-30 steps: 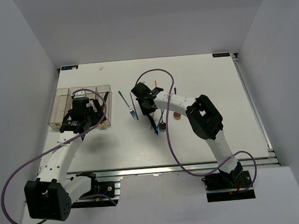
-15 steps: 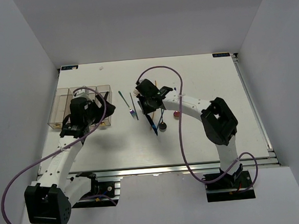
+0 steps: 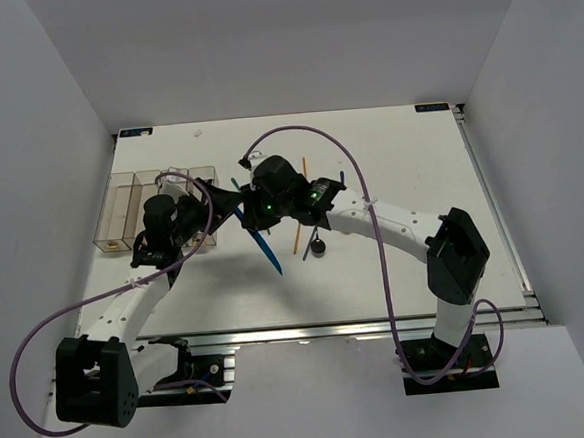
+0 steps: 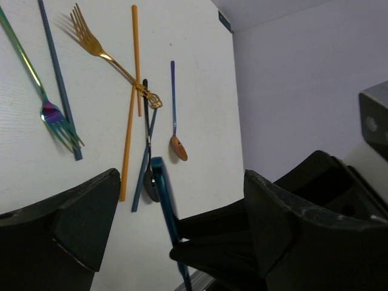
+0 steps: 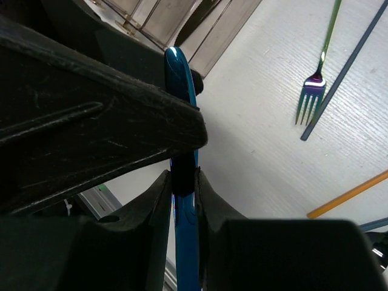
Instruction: Sort the eating utensils into containers
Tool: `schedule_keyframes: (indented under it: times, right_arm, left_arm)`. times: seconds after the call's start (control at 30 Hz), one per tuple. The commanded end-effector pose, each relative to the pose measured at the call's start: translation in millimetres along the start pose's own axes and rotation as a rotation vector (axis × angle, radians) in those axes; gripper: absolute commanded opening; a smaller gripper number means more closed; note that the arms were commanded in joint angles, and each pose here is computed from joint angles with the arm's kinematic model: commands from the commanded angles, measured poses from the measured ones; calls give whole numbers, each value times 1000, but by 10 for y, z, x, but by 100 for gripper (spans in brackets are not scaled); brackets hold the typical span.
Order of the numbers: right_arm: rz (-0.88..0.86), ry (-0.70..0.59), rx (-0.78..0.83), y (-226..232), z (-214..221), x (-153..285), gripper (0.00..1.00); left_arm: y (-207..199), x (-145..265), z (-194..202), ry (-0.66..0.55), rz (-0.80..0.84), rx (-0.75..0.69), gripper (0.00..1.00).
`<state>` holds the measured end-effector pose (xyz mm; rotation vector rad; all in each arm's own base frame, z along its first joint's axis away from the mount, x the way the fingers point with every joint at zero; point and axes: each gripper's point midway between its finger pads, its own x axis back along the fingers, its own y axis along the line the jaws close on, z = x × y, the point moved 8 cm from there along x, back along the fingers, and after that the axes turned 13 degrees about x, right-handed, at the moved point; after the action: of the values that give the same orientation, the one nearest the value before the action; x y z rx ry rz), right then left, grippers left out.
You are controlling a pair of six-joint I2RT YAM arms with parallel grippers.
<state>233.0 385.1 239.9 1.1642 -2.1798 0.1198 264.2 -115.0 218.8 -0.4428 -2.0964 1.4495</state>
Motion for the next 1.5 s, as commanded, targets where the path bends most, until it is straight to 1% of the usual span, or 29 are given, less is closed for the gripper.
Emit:
schedule_keyframes:
  times: [0.0,0.03,0.07,0.13,0.17,0.27,0.3,0.37,0.4,0.47,0.5,0.53,0.57,0.6,0.63,0.67,0.7,0.73,0.77,0.8,0.87,0.97,1.0,1.03,1.1,1.17,1.23,1.33,1.47]
  right_arm:
    - [-60,-89,-2,118,-237,59,0]
    - [-66,-88,1,147,-236,53,0]
    - [-67,-89,3,161,-241,47,0]
    - [-70,-97,6,185,-262,48,0]
    - [-68,-100,4,178,-268,44,0]
    - [-73,-108,3,192,-286,51,0]
    - [-80,-111,3,199,-290,55,0]
    - [-83,-118,4,203,-295,63,0]
    - [-84,-118,6,202,-286,66,0]
    - [-76,-129,11,192,-289,96,0]
    - [-48,-136,13,150,-281,111,22]
    - [-31,-138,11,120,-264,132,44]
    - [-16,-139,9,80,-207,194,89]
    - [14,-145,8,23,-186,231,89]
    - [49,-152,-3,-88,-174,282,89]
    - [71,-146,-14,-169,-90,381,89]
    - [90,-147,-22,-248,-50,435,89]
    - [123,-153,-35,-400,-26,509,89]
    - [143,-153,-42,-490,69,641,89]
    - [161,-151,-47,-566,121,713,89]
    - [213,-190,-67,-770,149,962,89]
    - [271,-193,-77,-969,332,1198,89]
    - [282,-178,-78,-1017,434,1217,89]
    - [284,-172,-72,-1025,479,1251,89]
    - [290,-160,-57,-1037,562,1317,89]
    - [298,-141,-48,-1054,672,1348,89]
    - [300,-129,-47,-1060,769,1359,89]
    - [291,-129,-43,-1059,817,1354,89]
    - [300,-111,-32,-1089,886,1321,89]
  left_arm:
    - [-75,6,28,17,63,6,90]
    - [-66,6,33,17,63,10,86]
    - [-51,4,38,21,61,14,74]
    - [-20,-19,54,35,51,20,59]
    - [-16,-24,61,42,53,23,47]
    - [8,-45,67,52,48,30,40]
    - [5,-51,58,50,49,25,32]
    - [15,-76,47,56,40,15,20]
    - [-36,-93,8,50,46,-16,0]
    - [-12,-111,-25,51,-25,-41,0]
    - [4,-126,-101,12,-73,-115,0]
    - [-182,-142,-245,-32,-81,-172,0]
    - [-56,-128,-256,-13,-217,-179,0]
    - [-62,-128,-334,-35,-282,-221,0]
    - [-28,-121,-476,-91,-377,-314,0]
    - [-123,-91,-567,-97,-442,-348,0]
    - [-43,-135,-633,-79,-520,-395,0]
    - [-23,-129,-735,-124,-600,-419,0]
    - [-120,-122,-828,-140,-633,-441,0]
    - [-63,-165,-890,-136,-686,-474,0]
    - [-161,-175,-1091,-212,-760,-535,0]
    - [-47,-242,-1340,-251,-944,-617,0]
    - [-179,-276,-1476,-275,-936,-652,0]
    - [-107,-374,-1529,-249,-962,-666,0]
    - [-254,-470,-1675,-268,-933,-721,0]
    - [-253,-608,-1762,-267,-931,-750,0]
    - [-369,-695,-1880,-316,-901,-778,0]
    - [-379,-832,-1968,-326,-873,-799,0]
    - [-232,-989,-1954,-286,-852,-801,0]
